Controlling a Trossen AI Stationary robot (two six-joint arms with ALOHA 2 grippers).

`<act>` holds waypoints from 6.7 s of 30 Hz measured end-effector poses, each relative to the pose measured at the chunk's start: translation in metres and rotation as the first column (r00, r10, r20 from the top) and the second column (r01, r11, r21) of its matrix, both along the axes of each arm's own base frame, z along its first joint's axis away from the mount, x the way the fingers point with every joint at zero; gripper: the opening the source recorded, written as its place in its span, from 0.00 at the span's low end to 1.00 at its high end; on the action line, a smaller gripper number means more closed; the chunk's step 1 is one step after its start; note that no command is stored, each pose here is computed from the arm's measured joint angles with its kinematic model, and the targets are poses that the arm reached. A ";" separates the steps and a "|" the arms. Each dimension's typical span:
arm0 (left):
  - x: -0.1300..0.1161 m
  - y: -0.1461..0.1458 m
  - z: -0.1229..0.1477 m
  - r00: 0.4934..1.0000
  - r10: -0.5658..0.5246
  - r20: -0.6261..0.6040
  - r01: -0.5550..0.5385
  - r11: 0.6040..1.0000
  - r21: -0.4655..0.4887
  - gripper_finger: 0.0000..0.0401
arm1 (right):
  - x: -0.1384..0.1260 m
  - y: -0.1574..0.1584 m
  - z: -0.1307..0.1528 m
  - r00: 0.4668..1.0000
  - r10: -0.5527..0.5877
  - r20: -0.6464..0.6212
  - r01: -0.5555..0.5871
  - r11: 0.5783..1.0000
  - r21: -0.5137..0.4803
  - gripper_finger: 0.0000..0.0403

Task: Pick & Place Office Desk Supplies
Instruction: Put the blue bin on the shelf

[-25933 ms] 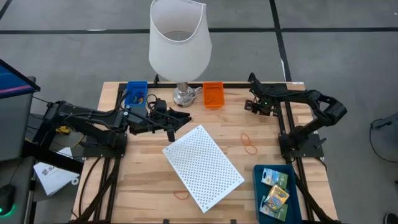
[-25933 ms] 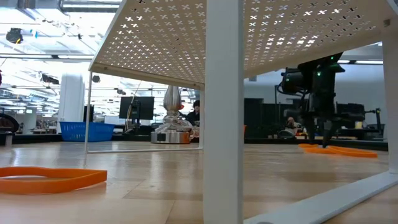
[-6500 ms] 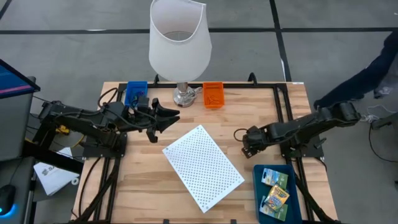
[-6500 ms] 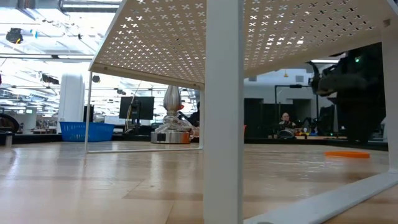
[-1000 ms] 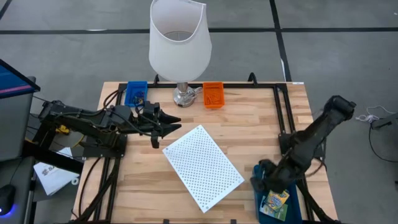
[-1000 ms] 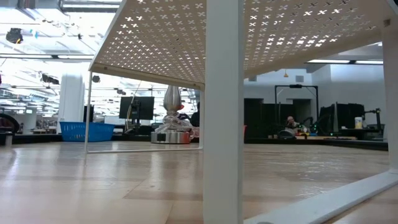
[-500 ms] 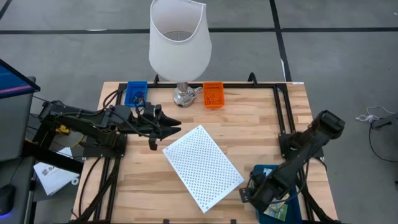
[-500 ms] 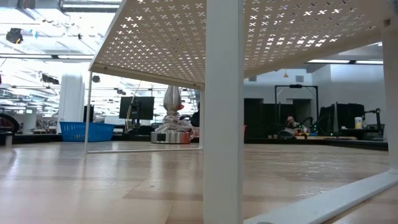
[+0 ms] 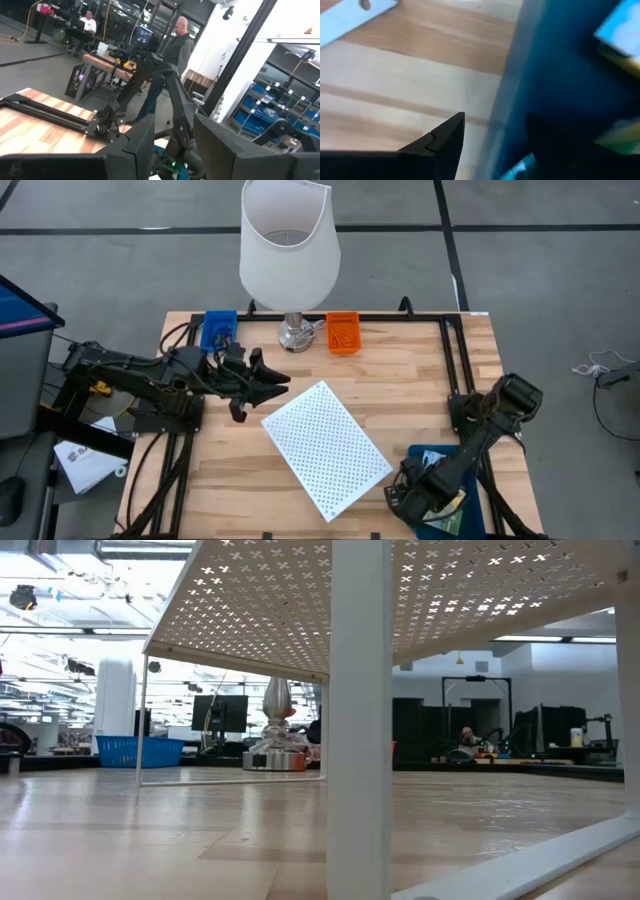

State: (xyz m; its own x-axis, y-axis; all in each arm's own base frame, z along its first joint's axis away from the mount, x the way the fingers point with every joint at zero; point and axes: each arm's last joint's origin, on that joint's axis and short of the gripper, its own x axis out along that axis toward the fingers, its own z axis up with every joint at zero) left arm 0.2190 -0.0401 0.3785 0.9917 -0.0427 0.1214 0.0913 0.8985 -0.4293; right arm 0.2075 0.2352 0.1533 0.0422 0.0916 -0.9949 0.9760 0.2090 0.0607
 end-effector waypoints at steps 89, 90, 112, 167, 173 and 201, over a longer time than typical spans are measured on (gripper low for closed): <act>-0.027 0.010 0.010 0.999 0.044 0.019 -0.046 0.986 0.157 0.33 | 0.074 -0.031 0.180 0.871 0.461 0.167 -0.443 0.886 -0.135 0.00; -0.030 0.012 0.012 0.998 0.053 0.019 -0.055 0.986 0.158 0.33 | 0.074 -0.032 0.180 0.863 0.478 0.166 -0.459 0.877 -0.140 0.00; -0.048 0.025 0.020 0.989 0.135 0.063 -0.145 0.969 0.199 0.33 | 0.097 -0.019 0.152 0.515 0.850 0.113 -0.819 0.527 -0.229 0.00; -0.044 0.025 0.017 0.988 0.146 0.047 -0.154 0.950 0.273 0.33 | 0.091 0.009 0.160 -0.279 0.959 -0.057 -0.939 -0.284 -0.193 0.00; -0.039 0.024 0.014 0.988 0.151 0.029 -0.153 0.948 0.279 0.33 | 0.098 0.000 0.162 -0.354 0.929 -0.112 -0.906 -0.370 -0.207 0.00; -0.027 0.024 0.007 0.980 0.197 -0.006 -0.186 0.934 0.305 0.33 | 0.098 0.028 0.144 -0.511 0.840 -0.185 -0.825 -0.539 -0.171 0.00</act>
